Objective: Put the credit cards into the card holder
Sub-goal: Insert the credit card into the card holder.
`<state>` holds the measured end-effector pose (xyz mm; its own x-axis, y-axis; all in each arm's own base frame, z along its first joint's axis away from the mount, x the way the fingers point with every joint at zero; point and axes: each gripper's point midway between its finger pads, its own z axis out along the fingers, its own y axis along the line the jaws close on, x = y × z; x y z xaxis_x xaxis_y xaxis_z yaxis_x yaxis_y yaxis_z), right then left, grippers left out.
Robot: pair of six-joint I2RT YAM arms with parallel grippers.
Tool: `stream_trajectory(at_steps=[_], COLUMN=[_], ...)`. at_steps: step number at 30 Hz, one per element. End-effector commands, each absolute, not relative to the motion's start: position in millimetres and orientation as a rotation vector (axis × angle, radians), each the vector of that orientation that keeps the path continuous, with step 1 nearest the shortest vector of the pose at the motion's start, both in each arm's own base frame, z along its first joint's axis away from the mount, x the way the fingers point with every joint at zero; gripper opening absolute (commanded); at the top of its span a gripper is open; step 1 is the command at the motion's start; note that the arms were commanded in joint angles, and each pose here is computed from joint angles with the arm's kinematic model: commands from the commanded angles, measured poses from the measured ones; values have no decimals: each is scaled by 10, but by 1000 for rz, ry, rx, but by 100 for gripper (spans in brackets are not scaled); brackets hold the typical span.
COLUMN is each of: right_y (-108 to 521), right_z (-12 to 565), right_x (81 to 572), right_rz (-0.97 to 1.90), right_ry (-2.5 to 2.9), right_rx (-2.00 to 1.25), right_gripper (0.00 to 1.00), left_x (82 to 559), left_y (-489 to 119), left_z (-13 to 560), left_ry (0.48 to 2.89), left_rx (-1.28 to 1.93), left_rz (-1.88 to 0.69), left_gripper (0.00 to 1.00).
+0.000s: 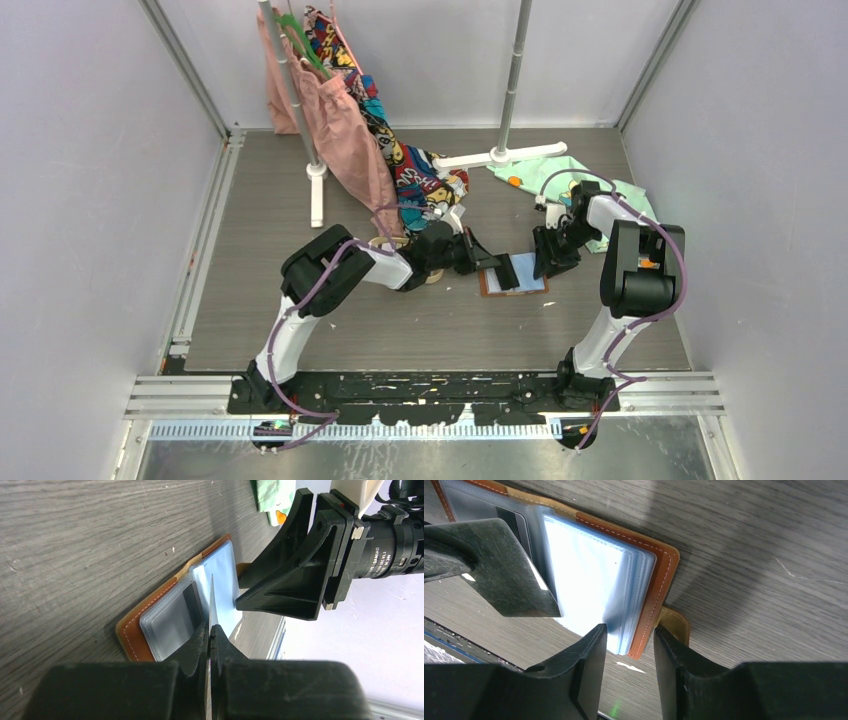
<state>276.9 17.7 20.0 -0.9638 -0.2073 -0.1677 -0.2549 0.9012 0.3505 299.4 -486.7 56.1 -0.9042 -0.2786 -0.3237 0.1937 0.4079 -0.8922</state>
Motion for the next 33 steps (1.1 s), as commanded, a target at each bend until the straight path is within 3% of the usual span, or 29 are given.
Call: stream_trajectory(at_steps=[1,33], right_y=[183,201], right_z=[216,203], right_x=[2801,2797], right_rz=[567,561], right_ry=[2939,2942], right_rx=[-385,-401], right_gripper=[45,44], left_x=[2975,2954], left_y=[-4980,-4990], left_z=[673,328], left_ry=[2218,2444], left_rx=[-56,-150], left_rz=[-1542,-1423], left_gripper=[0,0])
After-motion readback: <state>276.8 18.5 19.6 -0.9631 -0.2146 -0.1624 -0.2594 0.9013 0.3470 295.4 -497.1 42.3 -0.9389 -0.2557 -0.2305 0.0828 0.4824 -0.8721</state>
